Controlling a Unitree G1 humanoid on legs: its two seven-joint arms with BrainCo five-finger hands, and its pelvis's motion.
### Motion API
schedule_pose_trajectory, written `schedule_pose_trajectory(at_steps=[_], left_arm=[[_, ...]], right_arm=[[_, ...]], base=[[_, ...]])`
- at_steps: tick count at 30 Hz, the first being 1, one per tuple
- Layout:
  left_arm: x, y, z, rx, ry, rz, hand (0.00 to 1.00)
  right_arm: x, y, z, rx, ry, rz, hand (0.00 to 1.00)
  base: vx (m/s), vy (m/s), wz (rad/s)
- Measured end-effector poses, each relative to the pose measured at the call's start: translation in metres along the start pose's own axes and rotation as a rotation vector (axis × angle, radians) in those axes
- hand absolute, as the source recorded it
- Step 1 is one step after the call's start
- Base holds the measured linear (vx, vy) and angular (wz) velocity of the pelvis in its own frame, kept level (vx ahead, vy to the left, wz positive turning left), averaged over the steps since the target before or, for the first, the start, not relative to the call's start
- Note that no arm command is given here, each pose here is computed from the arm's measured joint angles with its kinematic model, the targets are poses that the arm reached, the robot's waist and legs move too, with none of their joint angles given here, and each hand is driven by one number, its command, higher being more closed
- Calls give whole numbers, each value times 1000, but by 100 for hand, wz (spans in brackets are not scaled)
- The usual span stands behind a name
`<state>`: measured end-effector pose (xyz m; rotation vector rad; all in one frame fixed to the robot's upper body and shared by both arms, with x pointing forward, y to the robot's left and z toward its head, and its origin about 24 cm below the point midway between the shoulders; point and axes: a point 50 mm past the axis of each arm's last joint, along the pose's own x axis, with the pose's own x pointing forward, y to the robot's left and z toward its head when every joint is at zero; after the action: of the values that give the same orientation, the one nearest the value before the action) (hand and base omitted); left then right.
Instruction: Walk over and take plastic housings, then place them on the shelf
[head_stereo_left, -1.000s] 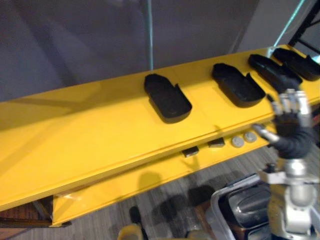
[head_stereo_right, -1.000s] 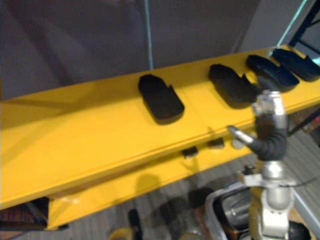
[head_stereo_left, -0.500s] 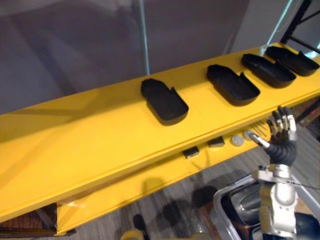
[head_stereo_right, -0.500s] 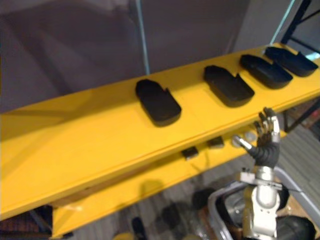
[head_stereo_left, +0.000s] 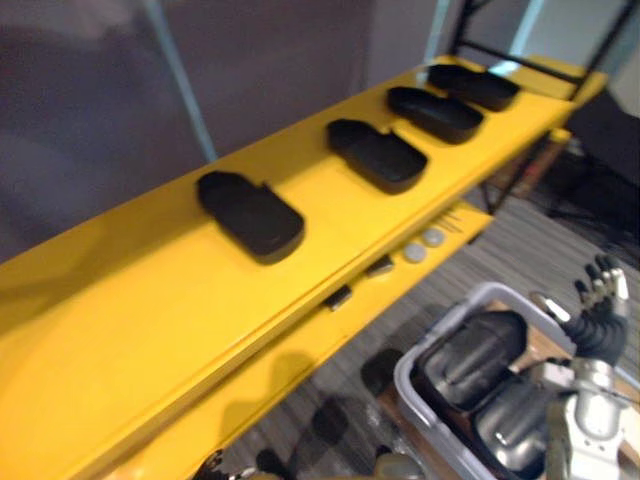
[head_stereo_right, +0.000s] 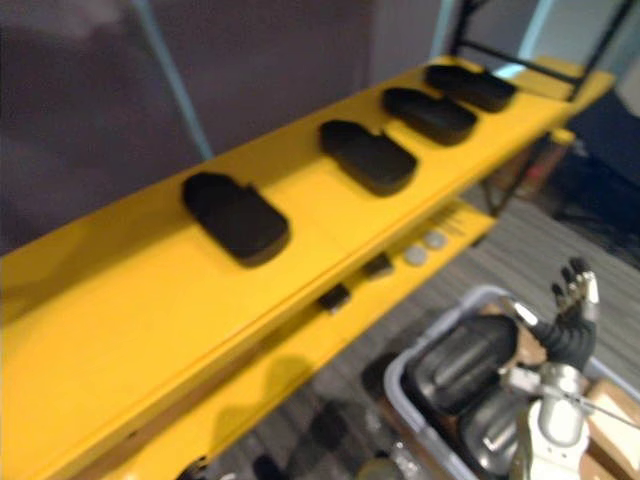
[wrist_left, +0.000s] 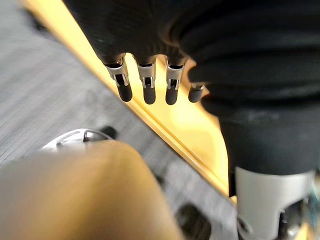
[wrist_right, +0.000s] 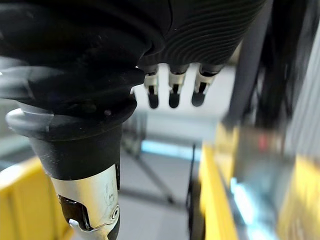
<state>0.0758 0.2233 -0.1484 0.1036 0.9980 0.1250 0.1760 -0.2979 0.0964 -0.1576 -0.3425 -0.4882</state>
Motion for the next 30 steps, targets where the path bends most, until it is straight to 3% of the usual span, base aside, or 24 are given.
schedule_pose_trajectory(at_steps=[5, 10, 16, 19, 23, 27, 30], left_arm=[[9, -10, 35, -153, -111, 96, 0], [10, -11, 55, -255, -201, 199, 0], [4, -14, 98, -246, -402, 200, 0], [-6, -38, 141, -131, -597, 95, 0], [-13, -47, 152, -87, -654, 47, 0], [-10, -37, 141, -59, -582, 127, 0], [-7, -20, 123, -82, -494, 212, 0]], right_arm=[[9, 2, 12, 20, -84, 39, 0], [17, 35, 28, 111, -177, 138, 0], [43, 60, 50, 219, -298, 100, 0], [51, 59, 53, 254, -306, -8, 0], [20, 52, 18, 251, -136, -116, 0], [-30, 46, -6, 186, 35, -100, 0], [-38, 44, -7, 177, 28, -58, 0]], base=[[-107, 100, -91], [-134, 76, 5], [0, -6, 37], [18, 59, 21], [-25, 178, -67], [-146, 223, -122], [-90, 144, -102]])
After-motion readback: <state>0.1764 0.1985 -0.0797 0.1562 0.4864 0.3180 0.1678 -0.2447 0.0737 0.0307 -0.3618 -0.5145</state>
